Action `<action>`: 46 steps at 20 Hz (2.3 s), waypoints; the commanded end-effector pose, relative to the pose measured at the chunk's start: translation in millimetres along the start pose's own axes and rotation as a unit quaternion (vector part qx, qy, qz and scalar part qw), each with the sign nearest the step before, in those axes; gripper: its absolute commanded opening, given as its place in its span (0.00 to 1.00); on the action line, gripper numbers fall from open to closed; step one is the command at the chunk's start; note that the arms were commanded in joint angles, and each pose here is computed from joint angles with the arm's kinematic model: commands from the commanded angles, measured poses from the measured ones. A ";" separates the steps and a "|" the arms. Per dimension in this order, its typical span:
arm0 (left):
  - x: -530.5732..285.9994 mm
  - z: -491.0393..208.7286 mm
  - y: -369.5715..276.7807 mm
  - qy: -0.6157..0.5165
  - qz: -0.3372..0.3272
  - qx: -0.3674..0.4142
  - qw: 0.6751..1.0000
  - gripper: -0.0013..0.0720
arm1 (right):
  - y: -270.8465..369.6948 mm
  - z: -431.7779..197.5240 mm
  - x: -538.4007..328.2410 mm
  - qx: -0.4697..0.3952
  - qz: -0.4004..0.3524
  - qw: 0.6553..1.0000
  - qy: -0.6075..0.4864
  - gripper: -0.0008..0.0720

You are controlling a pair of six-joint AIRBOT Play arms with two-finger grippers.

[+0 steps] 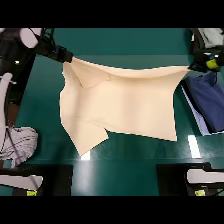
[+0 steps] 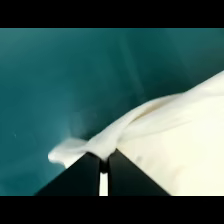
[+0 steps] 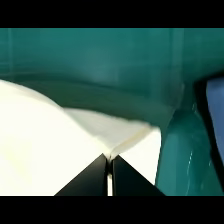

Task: Fold the shirts.

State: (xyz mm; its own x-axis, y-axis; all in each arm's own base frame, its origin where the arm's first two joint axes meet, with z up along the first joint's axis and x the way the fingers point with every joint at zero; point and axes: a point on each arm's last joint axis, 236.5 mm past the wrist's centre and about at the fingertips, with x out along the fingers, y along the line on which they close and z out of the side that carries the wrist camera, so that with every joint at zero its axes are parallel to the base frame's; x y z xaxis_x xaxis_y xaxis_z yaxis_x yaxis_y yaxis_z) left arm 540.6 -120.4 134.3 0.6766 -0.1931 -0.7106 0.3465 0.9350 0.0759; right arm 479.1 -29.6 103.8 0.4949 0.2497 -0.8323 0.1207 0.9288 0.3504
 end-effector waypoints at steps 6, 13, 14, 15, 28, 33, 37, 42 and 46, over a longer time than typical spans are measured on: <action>37.2 10.1 81.3 -0.062 0.070 -0.027 0.995 0.06 | 2.9 50.8 53.1 -0.057 -0.048 0.994 -0.076 0.03; 35.8 -69.5 72.3 0.097 0.015 0.017 0.995 0.06 | 17.8 -29.3 85.4 -0.091 -0.044 0.993 0.053 0.03; 37.1 -80.6 69.0 0.115 0.008 0.016 0.993 0.06 | 16.4 -42.6 92.7 -0.090 -0.044 0.993 0.067 0.03; 41.0 -95.3 65.3 0.135 0.001 0.014 0.991 0.06 | 13.6 -54.1 99.9 -0.085 -0.045 0.992 0.078 0.03; 59.0 -182.9 46.6 0.238 -0.021 -0.016 0.971 0.86 | 14.3 -114.4 122.9 -0.075 -0.046 0.984 0.153 0.33; 9.7 -200.1 70.4 0.289 0.004 -0.079 0.954 0.76 | -0.7 -124.6 69.0 -0.050 -0.048 0.975 0.210 0.50; -43.0 -228.7 49.9 0.277 -0.064 -0.201 0.937 0.67 | -0.9 -140.4 27.6 -0.031 -0.029 0.981 0.189 0.46; -74.6 -320.0 -18.1 0.302 -0.092 -0.295 0.902 0.67 | 22.0 -160.2 18.6 -0.005 0.039 0.988 0.147 0.43; -73.9 -355.6 -66.2 0.304 -0.136 -0.357 0.873 0.67 | 21.0 -175.5 18.7 -0.001 0.038 0.988 0.147 0.43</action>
State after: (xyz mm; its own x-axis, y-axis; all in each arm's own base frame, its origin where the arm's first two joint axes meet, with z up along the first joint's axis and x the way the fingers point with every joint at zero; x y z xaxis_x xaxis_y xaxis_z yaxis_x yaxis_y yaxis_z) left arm 264.5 -38.1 -49.1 0.0849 -0.3600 -0.9291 -0.1143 0.9228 -0.3680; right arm 346.6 36.9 20.9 0.2112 0.3687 -0.9053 0.0884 0.9151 0.3933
